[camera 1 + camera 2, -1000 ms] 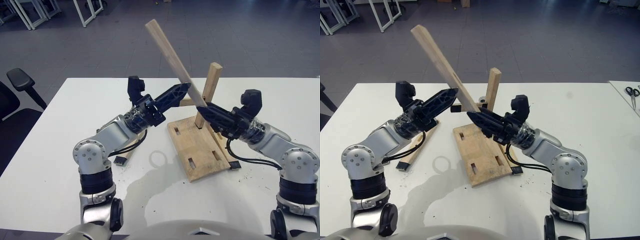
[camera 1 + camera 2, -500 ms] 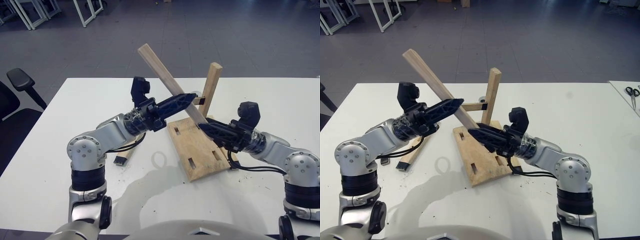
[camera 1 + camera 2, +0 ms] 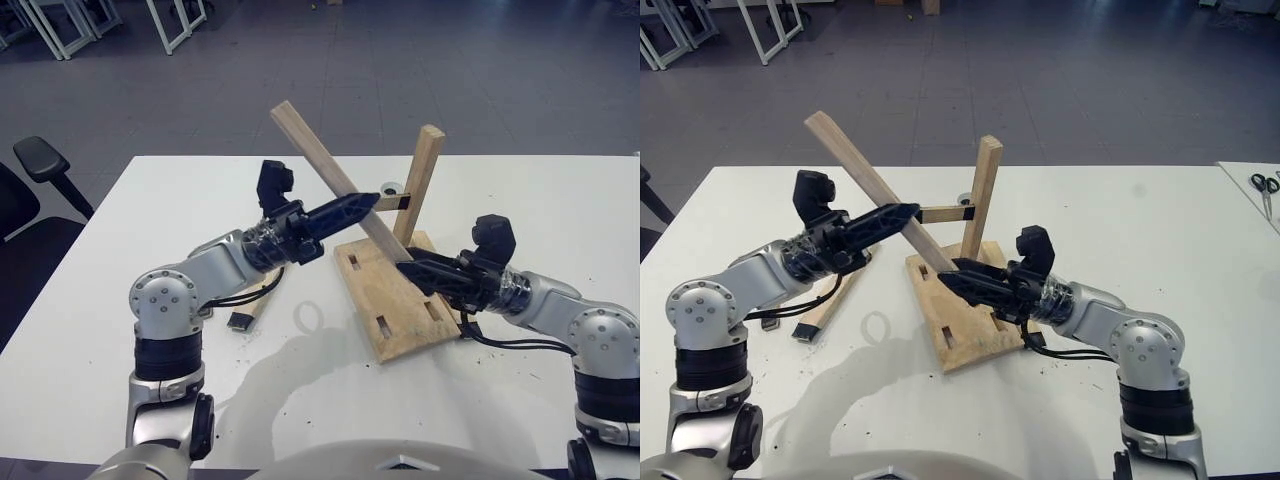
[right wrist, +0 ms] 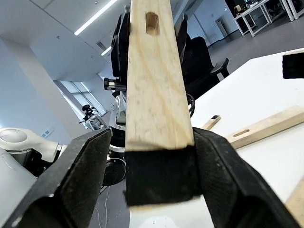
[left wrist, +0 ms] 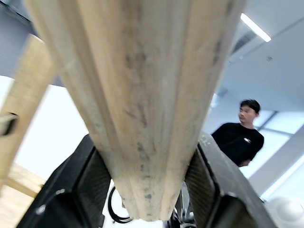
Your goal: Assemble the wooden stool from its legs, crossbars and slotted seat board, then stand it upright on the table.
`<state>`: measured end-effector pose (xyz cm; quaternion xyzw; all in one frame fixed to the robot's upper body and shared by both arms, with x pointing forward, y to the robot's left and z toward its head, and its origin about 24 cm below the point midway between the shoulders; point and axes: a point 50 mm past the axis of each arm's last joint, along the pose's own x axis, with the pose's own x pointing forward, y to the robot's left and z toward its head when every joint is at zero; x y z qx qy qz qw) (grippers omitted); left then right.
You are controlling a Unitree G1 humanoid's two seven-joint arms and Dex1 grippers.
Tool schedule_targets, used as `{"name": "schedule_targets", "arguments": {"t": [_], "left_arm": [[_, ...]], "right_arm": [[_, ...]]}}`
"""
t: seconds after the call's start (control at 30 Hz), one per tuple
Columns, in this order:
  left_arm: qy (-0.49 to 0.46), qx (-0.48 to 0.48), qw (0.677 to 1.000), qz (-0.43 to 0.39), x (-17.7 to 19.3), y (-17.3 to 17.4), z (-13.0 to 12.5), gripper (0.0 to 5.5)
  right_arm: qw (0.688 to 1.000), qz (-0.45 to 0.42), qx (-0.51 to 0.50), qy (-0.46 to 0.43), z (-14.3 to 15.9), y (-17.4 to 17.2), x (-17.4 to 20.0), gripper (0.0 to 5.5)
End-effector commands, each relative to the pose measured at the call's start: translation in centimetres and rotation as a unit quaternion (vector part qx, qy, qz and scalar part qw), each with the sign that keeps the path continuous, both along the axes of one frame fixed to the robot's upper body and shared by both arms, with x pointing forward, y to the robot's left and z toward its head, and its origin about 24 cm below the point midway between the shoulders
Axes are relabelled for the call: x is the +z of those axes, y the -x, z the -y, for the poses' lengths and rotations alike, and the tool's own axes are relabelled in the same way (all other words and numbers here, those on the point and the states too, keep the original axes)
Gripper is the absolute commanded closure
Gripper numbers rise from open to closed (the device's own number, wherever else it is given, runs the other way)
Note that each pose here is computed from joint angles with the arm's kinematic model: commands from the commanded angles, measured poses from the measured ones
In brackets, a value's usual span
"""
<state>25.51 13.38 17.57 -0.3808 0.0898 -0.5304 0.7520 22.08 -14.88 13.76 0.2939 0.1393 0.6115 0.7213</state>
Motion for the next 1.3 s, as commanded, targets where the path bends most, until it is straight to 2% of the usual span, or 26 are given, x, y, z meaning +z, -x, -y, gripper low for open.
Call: {"name": "schedule_targets", "arguments": {"t": [0.03,0.17,0.3,0.43,0.57,0.83,0.93,1.3], "left_arm": [[-0.061,0.112,0.991,0.028,-0.4,-1.7,-3.4,3.46],[-0.142,0.149,0.976,0.07,-3.5,-2.6,-4.6,3.46],[-0.179,0.106,0.972,0.108,-6.6,-4.0,-3.1,3.46],[-0.221,0.097,0.959,0.149,-9.0,-5.5,-2.9,3.46],[-0.258,0.072,0.951,0.154,-11.3,-6.0,-2.8,3.46],[-0.264,-0.014,0.954,0.14,-12.1,-6.1,-2.3,3.46],[-0.307,-0.046,0.941,0.134,-12.8,-5.7,-3.0,3.46],[-0.347,-0.05,0.925,0.143,-11.4,-6.4,-5.1,3.46]], "right_arm": [[0.993,0.01,-0.002,0.121,1.1,0.6,-2.7,2.02],[0.973,0.035,-0.013,0.229,2.3,0.2,-5.0,2.02],[0.945,0.067,-0.029,0.32,2.6,-0.9,-7.2,2.02],[0.922,0.083,-0.029,0.376,3.1,-1.5,-8.6,2.02],[0.91,0.084,-0.014,0.405,3.7,-1.3,-9.5,2.02],[0.901,0.086,0.0,0.424,3.9,-1.3,-10.4,2.02],[0.903,0.084,-0.002,0.422,3.9,-1.3,-10.4,2.02],[0.901,0.08,0.0,0.427,4.0,-0.8,-10.9,2.02]]}}
